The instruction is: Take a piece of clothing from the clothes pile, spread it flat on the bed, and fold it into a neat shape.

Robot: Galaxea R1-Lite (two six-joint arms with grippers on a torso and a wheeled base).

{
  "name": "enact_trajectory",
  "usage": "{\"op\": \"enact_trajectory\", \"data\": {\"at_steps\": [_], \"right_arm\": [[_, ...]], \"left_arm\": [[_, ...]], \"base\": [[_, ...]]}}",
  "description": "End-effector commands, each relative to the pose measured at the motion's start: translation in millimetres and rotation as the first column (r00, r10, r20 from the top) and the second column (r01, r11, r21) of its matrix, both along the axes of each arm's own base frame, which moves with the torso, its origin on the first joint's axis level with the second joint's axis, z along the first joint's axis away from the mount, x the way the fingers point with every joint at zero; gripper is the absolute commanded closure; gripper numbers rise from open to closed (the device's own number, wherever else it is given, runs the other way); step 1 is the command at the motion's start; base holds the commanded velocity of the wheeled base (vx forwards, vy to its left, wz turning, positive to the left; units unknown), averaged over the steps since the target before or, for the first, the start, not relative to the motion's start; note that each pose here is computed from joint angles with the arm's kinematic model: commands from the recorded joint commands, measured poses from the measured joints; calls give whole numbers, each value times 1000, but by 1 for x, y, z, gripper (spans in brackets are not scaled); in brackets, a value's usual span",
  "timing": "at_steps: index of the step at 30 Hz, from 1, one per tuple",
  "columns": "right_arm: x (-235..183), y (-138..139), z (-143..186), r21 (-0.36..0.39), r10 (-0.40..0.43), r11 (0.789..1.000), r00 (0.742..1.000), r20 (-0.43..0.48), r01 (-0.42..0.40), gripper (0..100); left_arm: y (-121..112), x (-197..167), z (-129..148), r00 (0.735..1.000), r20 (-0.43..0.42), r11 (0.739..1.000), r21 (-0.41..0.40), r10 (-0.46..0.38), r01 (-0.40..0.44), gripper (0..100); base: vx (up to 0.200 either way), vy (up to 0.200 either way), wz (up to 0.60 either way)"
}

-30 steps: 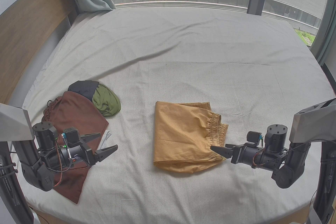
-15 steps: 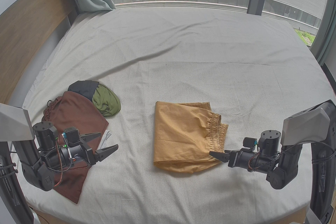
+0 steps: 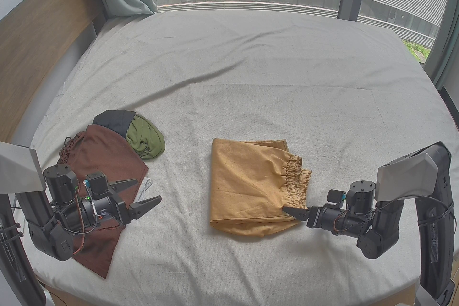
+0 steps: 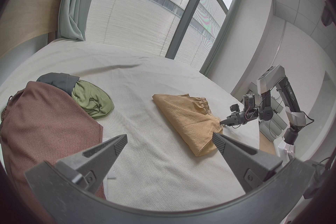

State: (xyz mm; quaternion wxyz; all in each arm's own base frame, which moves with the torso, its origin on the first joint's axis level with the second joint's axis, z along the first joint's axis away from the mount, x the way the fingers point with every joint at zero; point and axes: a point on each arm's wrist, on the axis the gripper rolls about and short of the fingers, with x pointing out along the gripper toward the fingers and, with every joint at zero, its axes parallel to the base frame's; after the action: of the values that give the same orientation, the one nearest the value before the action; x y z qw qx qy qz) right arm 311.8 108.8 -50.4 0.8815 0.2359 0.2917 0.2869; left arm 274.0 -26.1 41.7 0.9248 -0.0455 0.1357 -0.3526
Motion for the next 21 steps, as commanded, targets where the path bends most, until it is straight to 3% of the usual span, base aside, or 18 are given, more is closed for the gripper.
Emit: {"op": "enact_trajectory", "data": {"at_steps": [1,10,18,19,21], "right_arm": [[3,12,0,44,10,999,1000,-17,-9,0],[11,30,5,100,11,995,1000,-4,-11,0],[11,30,4,96,-6,995,1000,-6,7,0],[10,31,4,96,-3,995,1000,-6,3,100],[10,31,4,96,-4,995,1000,-6,5,100]], "left_arm": [[0,0,1,1000,2,1000,-1,0,0,0],[0,0,1,1000,1,1000,-2,2,-2,0],[0,0,0,1000,-1,1000,-1,0,0,0],[0,0,0,1000,-2,1000,-2,1,-1,0],[0,0,0,1000,-1,1000,-1,-1,1,0]], "base": [[0,0,0],[0,0,0],[0,0,0],[0,0,0],[0,0,0]]}}
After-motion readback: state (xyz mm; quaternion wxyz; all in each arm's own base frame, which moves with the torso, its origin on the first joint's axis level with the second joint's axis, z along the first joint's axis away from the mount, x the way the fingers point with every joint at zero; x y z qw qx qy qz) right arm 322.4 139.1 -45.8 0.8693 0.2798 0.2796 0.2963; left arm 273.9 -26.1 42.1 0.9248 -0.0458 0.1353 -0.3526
